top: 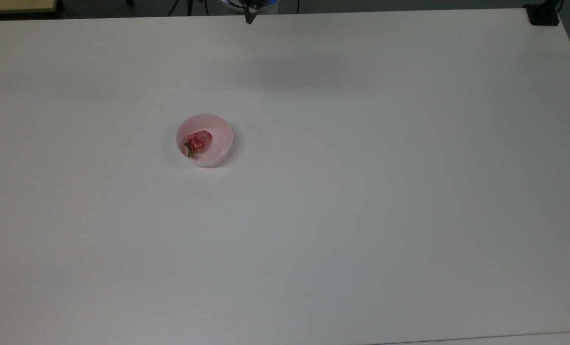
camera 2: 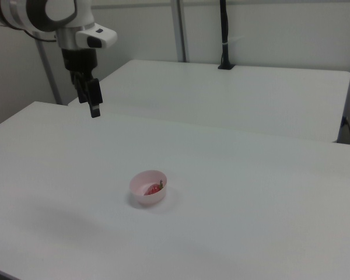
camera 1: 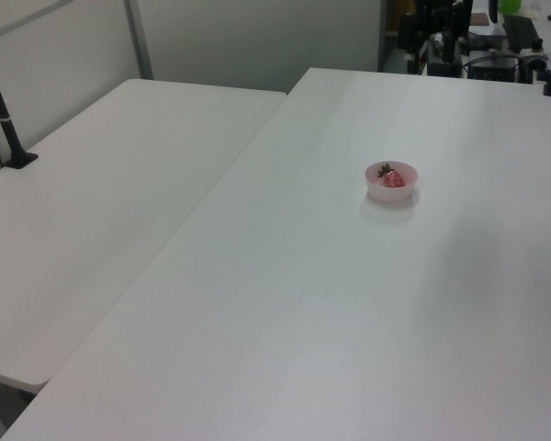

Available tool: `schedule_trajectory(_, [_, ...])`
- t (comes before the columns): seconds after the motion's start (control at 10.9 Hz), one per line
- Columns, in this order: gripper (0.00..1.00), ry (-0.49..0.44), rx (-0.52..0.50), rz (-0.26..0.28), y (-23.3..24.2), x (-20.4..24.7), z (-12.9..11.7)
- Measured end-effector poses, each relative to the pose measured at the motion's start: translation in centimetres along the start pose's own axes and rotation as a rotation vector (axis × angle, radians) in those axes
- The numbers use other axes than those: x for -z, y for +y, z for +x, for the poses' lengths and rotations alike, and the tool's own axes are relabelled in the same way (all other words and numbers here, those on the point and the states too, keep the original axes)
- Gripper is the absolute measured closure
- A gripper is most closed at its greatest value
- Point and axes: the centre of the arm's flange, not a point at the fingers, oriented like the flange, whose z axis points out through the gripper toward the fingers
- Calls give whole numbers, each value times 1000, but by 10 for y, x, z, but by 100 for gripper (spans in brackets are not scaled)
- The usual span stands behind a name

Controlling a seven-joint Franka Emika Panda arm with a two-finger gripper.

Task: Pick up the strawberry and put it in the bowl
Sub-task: 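Open the gripper and raise it away from the bowl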

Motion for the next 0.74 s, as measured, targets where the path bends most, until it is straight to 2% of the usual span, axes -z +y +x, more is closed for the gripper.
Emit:
schedule_trajectory(0.09, [0, 0, 87, 0, -4, 0, -3])
schedule_trajectory(0.28, [0, 1, 338, 1, 0, 0, 0])
schedule_trajectory(0.37, [0, 28, 397, 9, 3, 3, 5])
schedule_trajectory(0.55, [0, 101, 424, 4, 3, 7, 15])
schedule_trajectory(0.74, [0, 122, 424, -2, 3, 8, 18])
